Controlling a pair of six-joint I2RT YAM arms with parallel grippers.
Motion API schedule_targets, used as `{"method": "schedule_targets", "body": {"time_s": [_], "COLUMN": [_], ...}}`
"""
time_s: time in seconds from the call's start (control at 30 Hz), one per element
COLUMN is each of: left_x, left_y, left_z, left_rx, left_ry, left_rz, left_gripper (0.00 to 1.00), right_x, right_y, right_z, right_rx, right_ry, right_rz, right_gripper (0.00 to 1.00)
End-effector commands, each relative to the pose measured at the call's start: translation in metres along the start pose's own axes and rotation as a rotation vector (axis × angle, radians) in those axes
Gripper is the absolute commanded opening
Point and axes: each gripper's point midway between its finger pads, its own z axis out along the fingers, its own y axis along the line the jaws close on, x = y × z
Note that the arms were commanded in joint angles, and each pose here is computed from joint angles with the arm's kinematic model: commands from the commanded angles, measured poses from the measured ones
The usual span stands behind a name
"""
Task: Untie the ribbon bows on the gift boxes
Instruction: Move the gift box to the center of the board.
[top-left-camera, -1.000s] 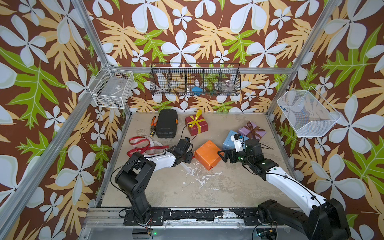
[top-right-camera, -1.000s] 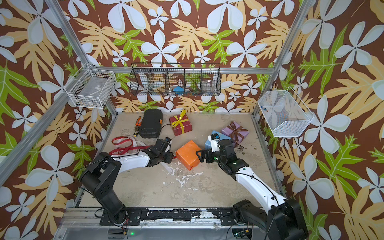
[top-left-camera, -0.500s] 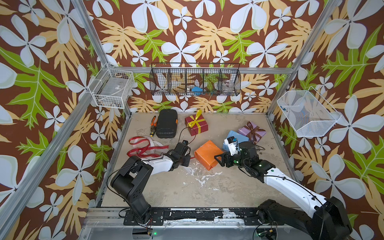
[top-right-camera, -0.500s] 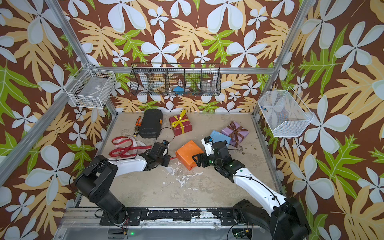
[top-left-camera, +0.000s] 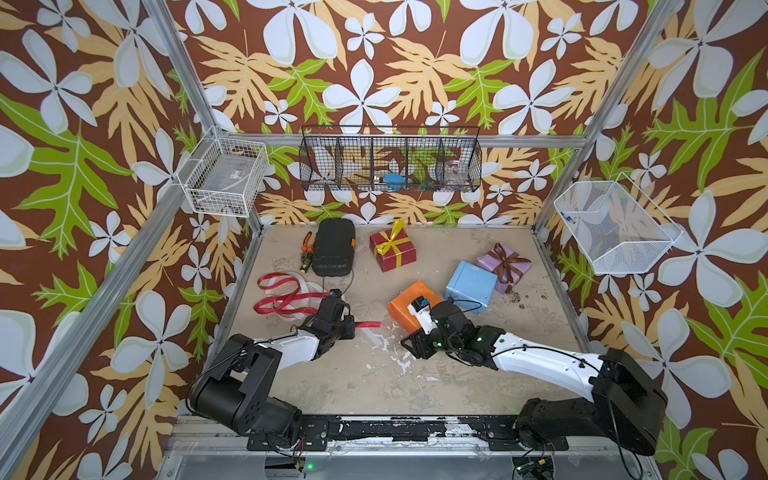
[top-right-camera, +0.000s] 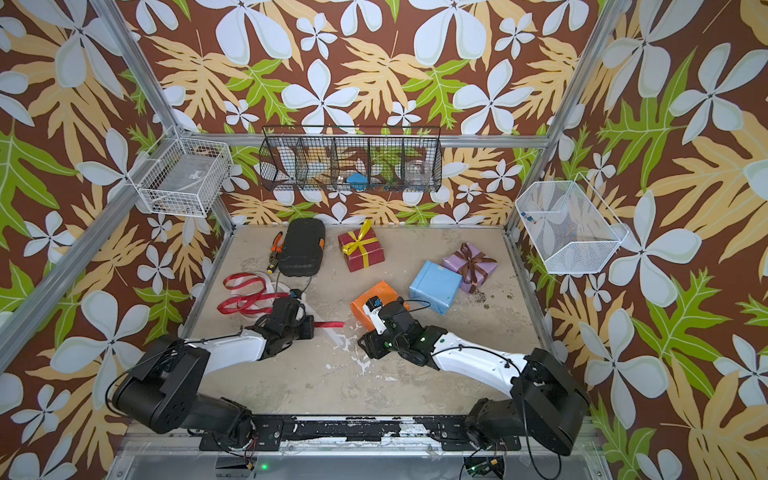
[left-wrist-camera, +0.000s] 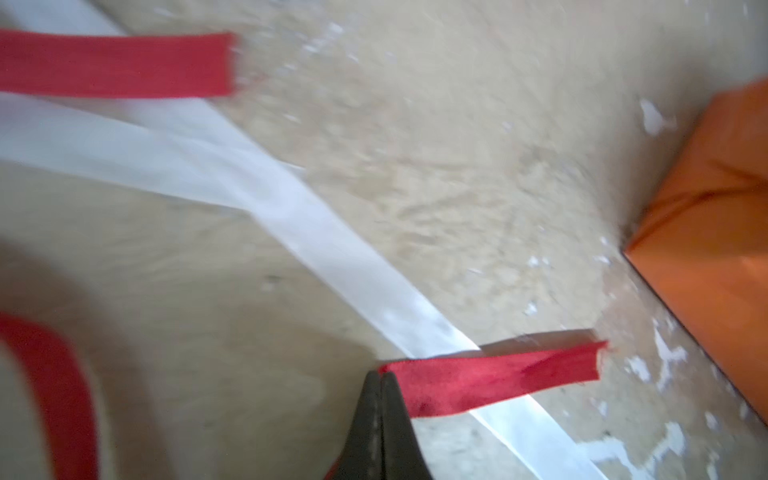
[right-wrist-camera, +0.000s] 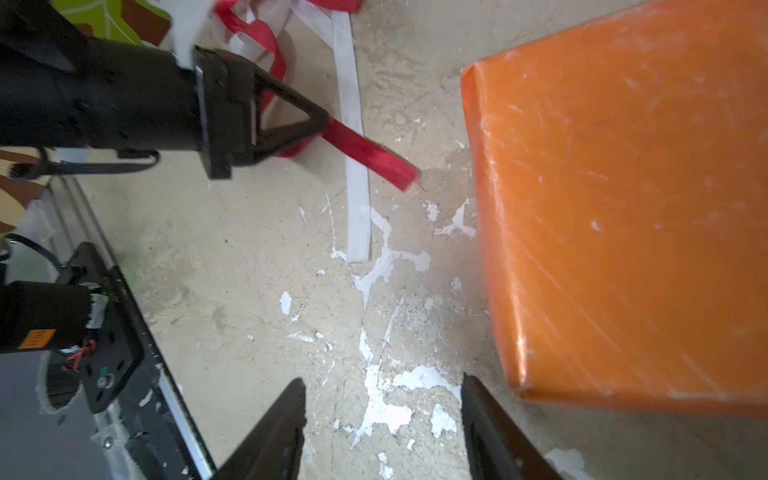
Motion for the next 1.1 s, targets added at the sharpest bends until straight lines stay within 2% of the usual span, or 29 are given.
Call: {"method": "schedule_targets", "body": {"time_s": [0.0,0.13,0.17,0.2,0.23,0.27,0.37,0.63,0.87,0.93,1.07], "left_x": [-0.017,-0.031,-0.033,-0.036,-0.038,-0.04,-0.045,-0.072,-0.113,-0.127,-0.151], "left_y": [0.009,0.027,0.03,0.035,0.038,0.039,0.031,-0.018,-0.049,-0.058,-0.075], "left_z": [-0.009,-0.021,-0.023,-0.025,-0.026,-0.028,-0.031,-0.043,-0.048,-0.043,-0.033], "left_rx": [0.046,-0.016,-0.04,-0.068,-0.092,-0.098,-0.058,0.174,0.295,0.32,0.374], "left_ry": [-0.077,-0.148,-0.156,-0.162,-0.166,-0.171,-0.181,-0.172,-0.222,-0.219,-0.227], "left_rz": [-0.114,-0.163,-0.169,-0.178,-0.189,-0.195,-0.218,-0.239,-0.228,-0.221,-0.216], "left_gripper": [0.0,0.01,0.2,0.55,0.96,0.99,1.0,1.0,1.0,1.0,1.0], "right_x": [-0.009,-0.018,-0.022,-0.025,-0.029,-0.034,-0.048,-0.095,-0.126,-0.136,-0.159], "right_y": [-0.02,-0.042,-0.047,-0.054,-0.062,-0.069,-0.091,-0.13,-0.184,-0.195,-0.184], "right_z": [0.012,0.03,0.032,0.037,0.04,0.042,0.046,0.053,0.034,0.028,0.012], "right_rx": [0.117,0.239,0.26,0.283,0.302,0.316,0.355,0.422,0.508,0.486,0.436], "right_ry": [-0.032,-0.026,-0.026,-0.023,-0.025,-0.03,-0.058,-0.161,-0.269,-0.28,-0.278], "right_rz": [-0.026,-0.045,-0.042,-0.034,-0.022,-0.012,0.018,0.098,0.239,0.265,0.193], "right_gripper": [0.62,0.65,0.65,0.65,0.66,0.66,0.66,0.69,0.7,0.69,0.7]}}
